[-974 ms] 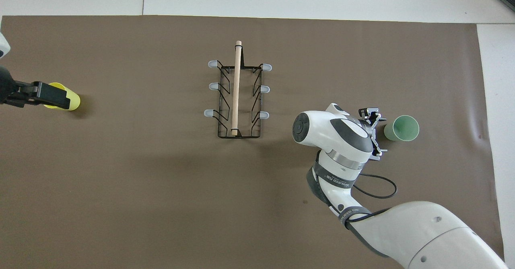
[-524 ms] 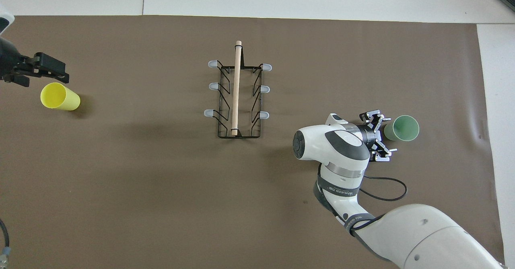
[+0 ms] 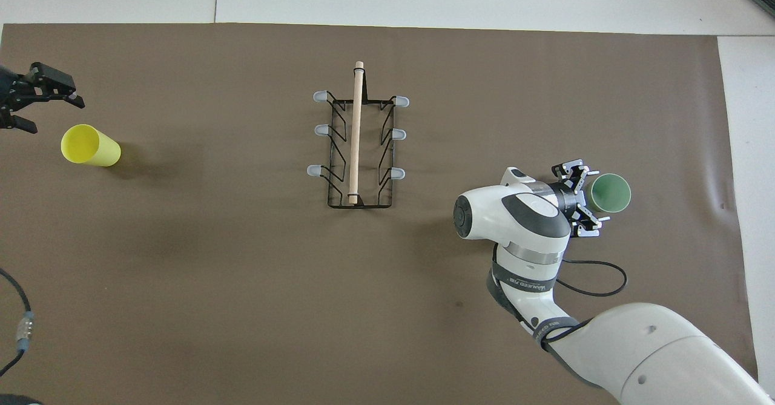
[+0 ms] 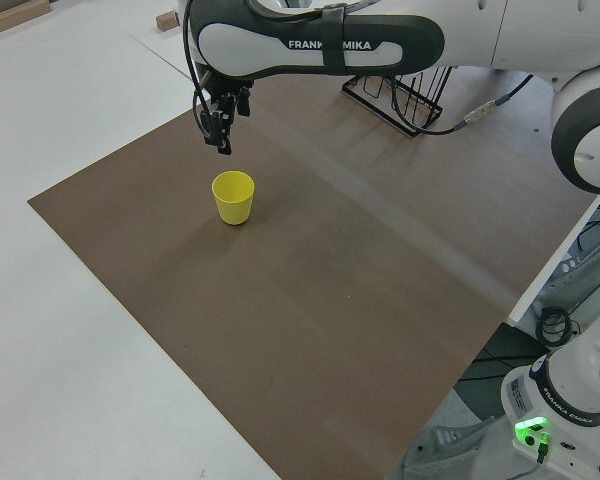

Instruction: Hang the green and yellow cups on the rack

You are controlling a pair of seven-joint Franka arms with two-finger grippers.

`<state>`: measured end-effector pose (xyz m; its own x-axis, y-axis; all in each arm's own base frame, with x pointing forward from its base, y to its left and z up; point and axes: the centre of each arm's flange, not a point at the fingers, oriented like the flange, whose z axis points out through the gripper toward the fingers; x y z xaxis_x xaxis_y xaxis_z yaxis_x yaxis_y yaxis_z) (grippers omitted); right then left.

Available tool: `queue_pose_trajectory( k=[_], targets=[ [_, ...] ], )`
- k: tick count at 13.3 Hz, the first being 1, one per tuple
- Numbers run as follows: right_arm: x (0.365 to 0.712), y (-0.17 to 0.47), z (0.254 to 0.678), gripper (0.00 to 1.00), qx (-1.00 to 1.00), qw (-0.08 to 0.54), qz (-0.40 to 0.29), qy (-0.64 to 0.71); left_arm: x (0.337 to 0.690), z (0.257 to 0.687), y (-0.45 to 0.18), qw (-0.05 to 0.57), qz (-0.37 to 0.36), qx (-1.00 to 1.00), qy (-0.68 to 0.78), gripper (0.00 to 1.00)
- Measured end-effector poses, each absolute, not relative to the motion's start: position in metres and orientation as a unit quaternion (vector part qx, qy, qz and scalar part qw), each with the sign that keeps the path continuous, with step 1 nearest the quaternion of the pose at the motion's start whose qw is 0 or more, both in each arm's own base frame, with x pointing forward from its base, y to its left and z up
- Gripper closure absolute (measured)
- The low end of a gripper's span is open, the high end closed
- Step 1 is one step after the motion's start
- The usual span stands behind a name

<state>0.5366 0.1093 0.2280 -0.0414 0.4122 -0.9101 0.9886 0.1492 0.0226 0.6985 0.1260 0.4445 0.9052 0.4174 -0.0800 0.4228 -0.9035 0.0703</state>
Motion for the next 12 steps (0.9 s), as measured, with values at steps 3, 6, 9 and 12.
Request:
queue_pose_trajectory(
  k=[3,6,9,12],
  targets=[
    [0.535,0.103,0.224,0.07,0.556,0.413,-0.343,0.635,0.710,0.418,0.154,0.018,-0.008,0.962,0.274,0.00],
    [0.535,0.104,0.224,0.28,0.555,0.415,-0.341,0.634,0.709,0.387,0.182,0.022,0.026,0.924,0.382,0.00],
    [0.542,0.106,0.235,0.31,0.571,0.418,-0.331,0.624,0.690,0.351,0.204,0.051,0.036,0.860,0.506,0.00],
    [0.558,0.124,0.262,0.31,0.619,0.399,-0.310,0.602,0.662,0.320,0.206,0.061,0.049,0.811,0.580,0.00]
  ],
)
